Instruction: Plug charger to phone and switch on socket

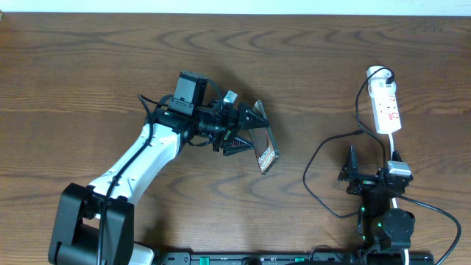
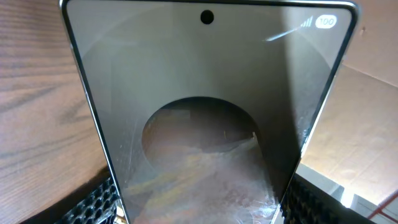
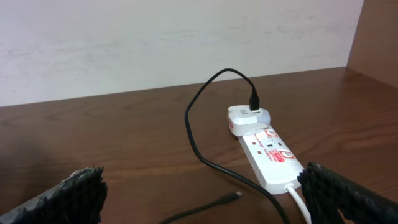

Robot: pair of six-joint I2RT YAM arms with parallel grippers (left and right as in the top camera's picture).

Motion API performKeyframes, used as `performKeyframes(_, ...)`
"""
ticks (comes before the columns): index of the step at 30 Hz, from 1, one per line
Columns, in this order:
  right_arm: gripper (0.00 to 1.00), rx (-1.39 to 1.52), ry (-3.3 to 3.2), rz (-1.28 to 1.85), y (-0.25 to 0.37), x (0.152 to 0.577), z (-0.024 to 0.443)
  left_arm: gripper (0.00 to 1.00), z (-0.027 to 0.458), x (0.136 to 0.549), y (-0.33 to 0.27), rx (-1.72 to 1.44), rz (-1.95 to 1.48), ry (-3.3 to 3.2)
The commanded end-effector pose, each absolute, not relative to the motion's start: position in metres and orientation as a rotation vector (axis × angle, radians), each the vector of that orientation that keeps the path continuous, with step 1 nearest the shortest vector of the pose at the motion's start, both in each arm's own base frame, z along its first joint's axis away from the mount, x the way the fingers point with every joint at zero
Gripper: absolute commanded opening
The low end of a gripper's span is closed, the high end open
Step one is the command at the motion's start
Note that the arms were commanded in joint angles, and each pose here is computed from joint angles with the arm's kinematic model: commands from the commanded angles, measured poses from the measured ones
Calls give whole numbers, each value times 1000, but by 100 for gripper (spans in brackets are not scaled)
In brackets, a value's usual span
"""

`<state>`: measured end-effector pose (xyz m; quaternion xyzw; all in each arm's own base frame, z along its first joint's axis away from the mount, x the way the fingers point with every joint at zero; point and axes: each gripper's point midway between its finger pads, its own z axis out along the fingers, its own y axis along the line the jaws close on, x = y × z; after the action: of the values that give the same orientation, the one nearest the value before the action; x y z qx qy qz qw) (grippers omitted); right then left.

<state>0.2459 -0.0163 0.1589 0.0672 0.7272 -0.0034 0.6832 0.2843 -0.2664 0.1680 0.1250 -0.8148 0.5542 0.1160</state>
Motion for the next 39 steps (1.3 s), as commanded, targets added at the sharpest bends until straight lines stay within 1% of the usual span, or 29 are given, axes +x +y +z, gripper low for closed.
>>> performKeyframes(1, 99, 130, 1632, -8, -13, 246, 159, 56, 188, 292, -267, 308, 1698, -2421)
performKeyframes(10, 99, 126, 1632, -2, -12, 246, 159, 56, 196, 299, -270, 251, 1765, -2446)
performKeyframes(13, 99, 124, 1633, 53, -6, 246, 159, 56, 196, 299, -270, 251, 1765, -2446)
performKeyframes(17, 99, 148, 1643, 257, 14, 246, 157, 56, 195, 301, -269, 259, 1761, -2458)
performKeyframes(23, 99, 394, 1635, 761, 45, 241, 161, 56, 191, 305, -268, 285, 1748, -2491)
performKeyframes(26, 99, 509, 1622, 895, 49, 240, 162, 56, 191, 306, -268, 284, 1753, -2497)
performKeyframes(35, 99, 563, 1602, 881, 42, 242, 162, 56, 192, 307, -268, 280, 1757, -2498)
performKeyframes(39, 99, 287, 1650, 750, 55, 238, 162, 56, 192, 307, -268, 280, 1757, -2498)
